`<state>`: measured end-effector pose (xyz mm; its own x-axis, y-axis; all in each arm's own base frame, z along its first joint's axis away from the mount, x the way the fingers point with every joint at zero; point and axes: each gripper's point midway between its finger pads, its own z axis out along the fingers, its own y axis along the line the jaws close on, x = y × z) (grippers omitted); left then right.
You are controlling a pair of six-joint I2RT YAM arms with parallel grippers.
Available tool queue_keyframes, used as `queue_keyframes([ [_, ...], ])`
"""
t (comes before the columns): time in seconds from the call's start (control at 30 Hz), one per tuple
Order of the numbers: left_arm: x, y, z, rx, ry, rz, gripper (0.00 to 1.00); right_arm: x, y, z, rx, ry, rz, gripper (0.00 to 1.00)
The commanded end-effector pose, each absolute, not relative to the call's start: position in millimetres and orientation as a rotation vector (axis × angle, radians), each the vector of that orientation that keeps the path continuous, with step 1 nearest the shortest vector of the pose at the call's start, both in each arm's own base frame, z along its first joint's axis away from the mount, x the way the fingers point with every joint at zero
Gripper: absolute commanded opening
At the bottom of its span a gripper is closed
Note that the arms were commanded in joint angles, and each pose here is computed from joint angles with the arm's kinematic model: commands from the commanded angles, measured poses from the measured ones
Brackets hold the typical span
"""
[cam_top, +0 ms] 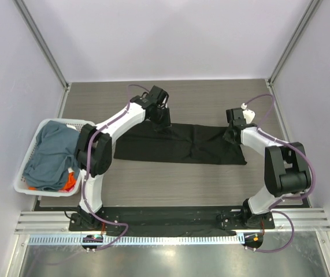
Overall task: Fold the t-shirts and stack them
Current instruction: Fold the tshirt
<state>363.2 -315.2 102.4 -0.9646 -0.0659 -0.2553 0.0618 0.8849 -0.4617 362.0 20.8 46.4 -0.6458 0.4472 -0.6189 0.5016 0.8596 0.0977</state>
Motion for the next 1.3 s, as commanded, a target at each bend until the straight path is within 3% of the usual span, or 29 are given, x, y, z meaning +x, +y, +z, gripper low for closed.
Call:
queue_keyframes([
  [0.0,354.0,-306.2,132.3,0.067,2.732,-0.676,0.21,386.4,-1.2,50.2,0.713,2.302,-0.187,0.30],
  [0.27,350.7,-296.8,176.7,0.091,2.644,-0.672,0.22,420.6,-25.3,10.2,0.769,2.356,-0.231,0.28],
  [0.4,346.8,-289.2,183.8,0.111,2.638,-0.640,0.22,470.7,-28.7,14.0,0.784,2.329,-0.164,0.28],
  [0.67,339.8,-254.6,148.9,0.104,2.707,-0.403,0.23,586.3,-45.3,18.7,0.692,2.298,-0.038,0.28],
  [0.7,339.2,-252.3,142.9,0.104,2.720,-0.386,0.23,611.6,-47.5,45.5,0.676,2.236,-0.009,0.28],
  [0.8,334.9,-251.8,125.5,0.113,2.777,-0.375,0.22,628.5,-43.8,66.0,0.652,2.224,0.084,0.30],
  [0.93,330.4,-255.4,100.2,0.118,2.813,-0.398,0.22,622.6,-33.4,127.8,0.606,2.157,0.171,0.35],
  [1.27,286.8,-254.7,29.4,0.076,2.942,-0.425,0.18,561.3,-25.4,181.5,0.614,2.161,0.197,0.43],
])
